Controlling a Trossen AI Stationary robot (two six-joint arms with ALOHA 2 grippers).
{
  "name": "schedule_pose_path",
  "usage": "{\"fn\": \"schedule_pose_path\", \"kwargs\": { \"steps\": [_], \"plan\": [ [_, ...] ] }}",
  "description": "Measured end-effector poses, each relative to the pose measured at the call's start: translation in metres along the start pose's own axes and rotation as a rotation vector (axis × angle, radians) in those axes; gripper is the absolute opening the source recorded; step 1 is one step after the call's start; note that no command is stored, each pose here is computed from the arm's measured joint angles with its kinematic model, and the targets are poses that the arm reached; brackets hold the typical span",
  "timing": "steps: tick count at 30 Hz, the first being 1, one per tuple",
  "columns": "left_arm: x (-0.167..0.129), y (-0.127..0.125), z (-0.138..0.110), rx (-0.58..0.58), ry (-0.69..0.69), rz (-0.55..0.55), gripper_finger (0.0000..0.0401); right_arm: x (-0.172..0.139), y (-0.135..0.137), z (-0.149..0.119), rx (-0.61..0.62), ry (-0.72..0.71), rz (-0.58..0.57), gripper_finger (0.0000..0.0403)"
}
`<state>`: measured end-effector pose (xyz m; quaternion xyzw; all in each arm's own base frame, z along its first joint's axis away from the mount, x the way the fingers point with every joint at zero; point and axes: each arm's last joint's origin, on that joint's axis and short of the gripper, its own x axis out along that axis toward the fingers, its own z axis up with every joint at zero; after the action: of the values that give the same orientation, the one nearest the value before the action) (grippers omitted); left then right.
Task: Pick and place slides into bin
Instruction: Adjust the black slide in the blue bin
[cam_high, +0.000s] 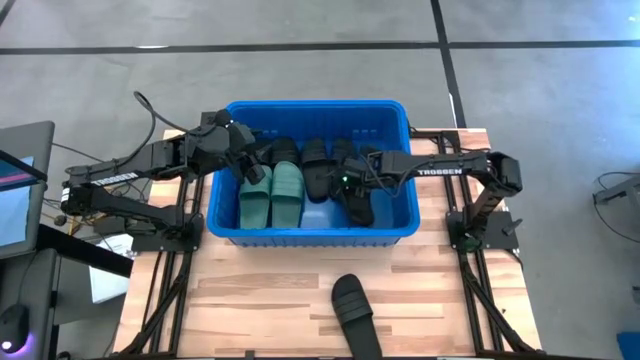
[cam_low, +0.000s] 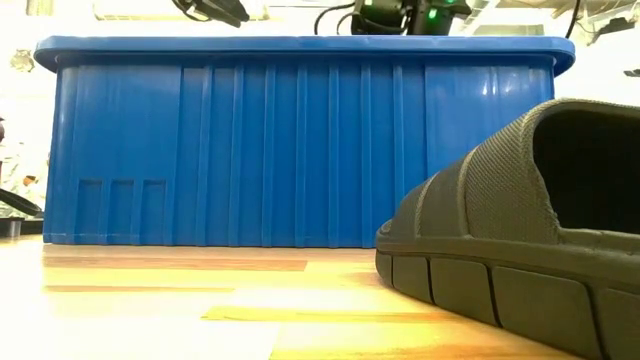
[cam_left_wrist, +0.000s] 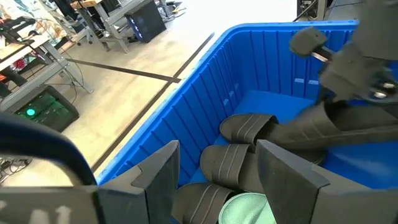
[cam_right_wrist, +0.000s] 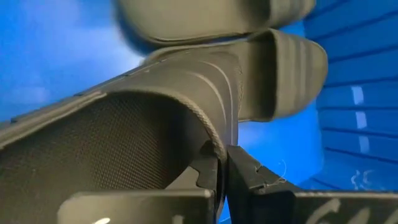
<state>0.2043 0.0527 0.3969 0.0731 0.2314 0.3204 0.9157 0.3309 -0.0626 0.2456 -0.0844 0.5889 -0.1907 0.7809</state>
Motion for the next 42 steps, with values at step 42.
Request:
{"fn": "schedule_pose_path", "kwargs": {
  "steps": [42],
  "plan": [
    [0.000, 0.000, 0.000, 0.009, 0.002, -0.009, 0.0199, 0.036, 0.011, 0.007, -0.039, 0.041, 0.189, 0.0088]
  ]
}}
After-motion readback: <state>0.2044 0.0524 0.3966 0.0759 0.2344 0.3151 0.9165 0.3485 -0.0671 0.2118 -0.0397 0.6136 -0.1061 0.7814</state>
